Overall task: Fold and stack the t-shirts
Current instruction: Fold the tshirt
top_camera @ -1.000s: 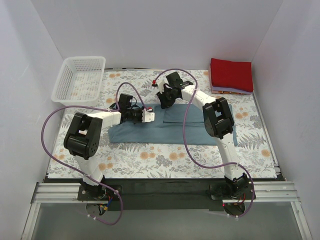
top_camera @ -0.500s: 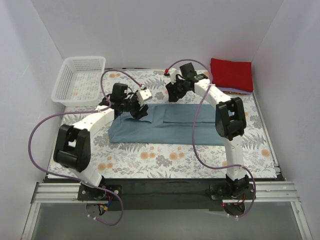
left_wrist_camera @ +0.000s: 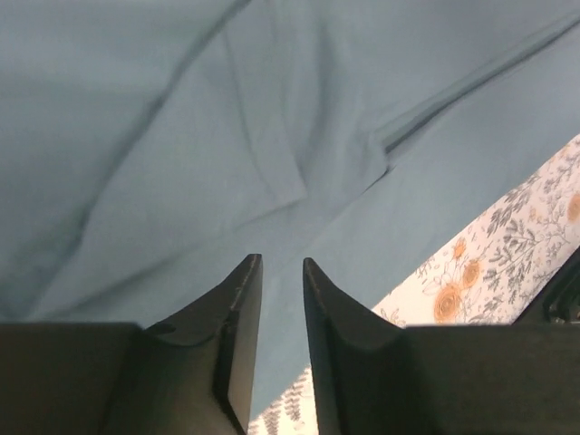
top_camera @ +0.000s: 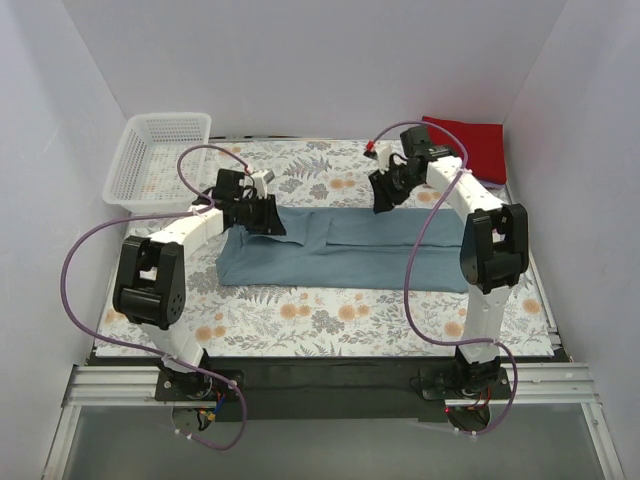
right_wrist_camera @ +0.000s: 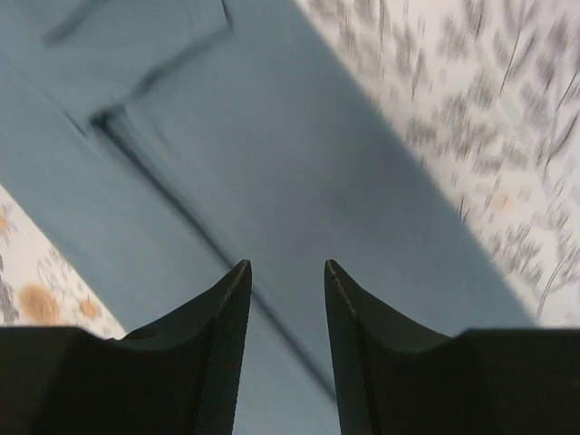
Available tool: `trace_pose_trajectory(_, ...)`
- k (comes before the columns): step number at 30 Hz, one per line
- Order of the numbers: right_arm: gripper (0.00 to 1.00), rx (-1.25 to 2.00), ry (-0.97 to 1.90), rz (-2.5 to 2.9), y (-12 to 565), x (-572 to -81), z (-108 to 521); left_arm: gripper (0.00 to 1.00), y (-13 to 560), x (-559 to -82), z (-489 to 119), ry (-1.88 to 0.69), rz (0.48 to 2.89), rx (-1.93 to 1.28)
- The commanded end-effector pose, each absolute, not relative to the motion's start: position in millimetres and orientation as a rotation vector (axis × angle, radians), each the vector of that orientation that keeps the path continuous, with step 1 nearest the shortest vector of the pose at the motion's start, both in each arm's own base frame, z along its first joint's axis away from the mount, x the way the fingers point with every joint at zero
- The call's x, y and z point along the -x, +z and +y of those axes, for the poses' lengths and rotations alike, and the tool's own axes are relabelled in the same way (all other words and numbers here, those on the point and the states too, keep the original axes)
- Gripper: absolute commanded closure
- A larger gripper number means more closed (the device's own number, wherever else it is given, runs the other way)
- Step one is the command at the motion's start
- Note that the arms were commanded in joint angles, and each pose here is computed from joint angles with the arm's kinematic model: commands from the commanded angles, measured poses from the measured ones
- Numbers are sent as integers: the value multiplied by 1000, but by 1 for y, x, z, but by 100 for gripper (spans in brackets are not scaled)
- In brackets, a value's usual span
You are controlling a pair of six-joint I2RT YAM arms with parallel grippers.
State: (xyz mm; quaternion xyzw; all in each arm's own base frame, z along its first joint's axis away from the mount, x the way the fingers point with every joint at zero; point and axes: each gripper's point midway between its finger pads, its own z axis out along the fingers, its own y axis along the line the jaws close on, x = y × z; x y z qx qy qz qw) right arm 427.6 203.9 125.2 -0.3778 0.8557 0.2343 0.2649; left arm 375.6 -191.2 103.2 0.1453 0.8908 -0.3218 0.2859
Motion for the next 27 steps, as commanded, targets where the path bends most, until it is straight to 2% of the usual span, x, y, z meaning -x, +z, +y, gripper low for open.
trace_pose_trajectory(1, 56, 1085, 603, 2517, 92, -388, 143, 75, 91, -342, -199, -869, 2528, -250)
trace_pose_trajectory(3, 56, 1136, 485, 2592, 76, -374, 116, 72, 67, -328, -191, -754, 2597, -235)
trace_pose_trajectory(6, 59, 1260, 365, 2706, 38, -341, 84, 73, 34, -314, -179, -612, 2724, -190)
trace_pose_trajectory(11, 64, 1314, 429, 2808, 6, -305, 77, 76, -18, -309, -151, -372, 2901, -153)
trace_pose_trajectory(15, 65, 1347, 514, 2826, 1, -271, 86, 76, -33, -339, -132, -284, 2909, -245)
trace_pose_trajectory(16, 65, 1400, 536, 2812, 0, -260, 96, 76, -23, -368, -130, -268, 2850, -263)
trace_pose_trajectory(18, 65, 1467, 580, 2812, -3, -228, 105, 76, -35, -393, -123, -195, 2844, -322)
trace_pose_trajectory(19, 65, 1554, 607, 2785, -4, -210, 121, 76, -13, -439, -131, -200, 2731, -393)
trace_pose_trajectory(21, 65, 1628, 735, 2737, 1, -178, 147, 76, 5, -479, -141, -198, 2659, -436)
trace_pose_trajectory(22, 65, 1694, 796, 2704, 6, -161, 170, 76, 26, -523, -159, -255, 2562, -459)
trace_pose_trajectory(23, 65, 1694, 948, 2668, 18, -147, 191, 75, 46, -545, -170, -290, 2506, -458)
trace_pose_trajectory(25, 64, 1726, 1070, 2544, 43, -146, 226, 73, 57, -561, -190, -392, 2481, -474)
trace_pose_trajectory(26, 64, 1693, 1163, 2504, 57, -146, 239, 73, 99, -581, -199, -419, 2374, -461)
trace_pose_trajectory(27, 63, 1684, 1184, 2469, 71, -151, 246, 72, 112, -584, -203, -445, 2339, -468)
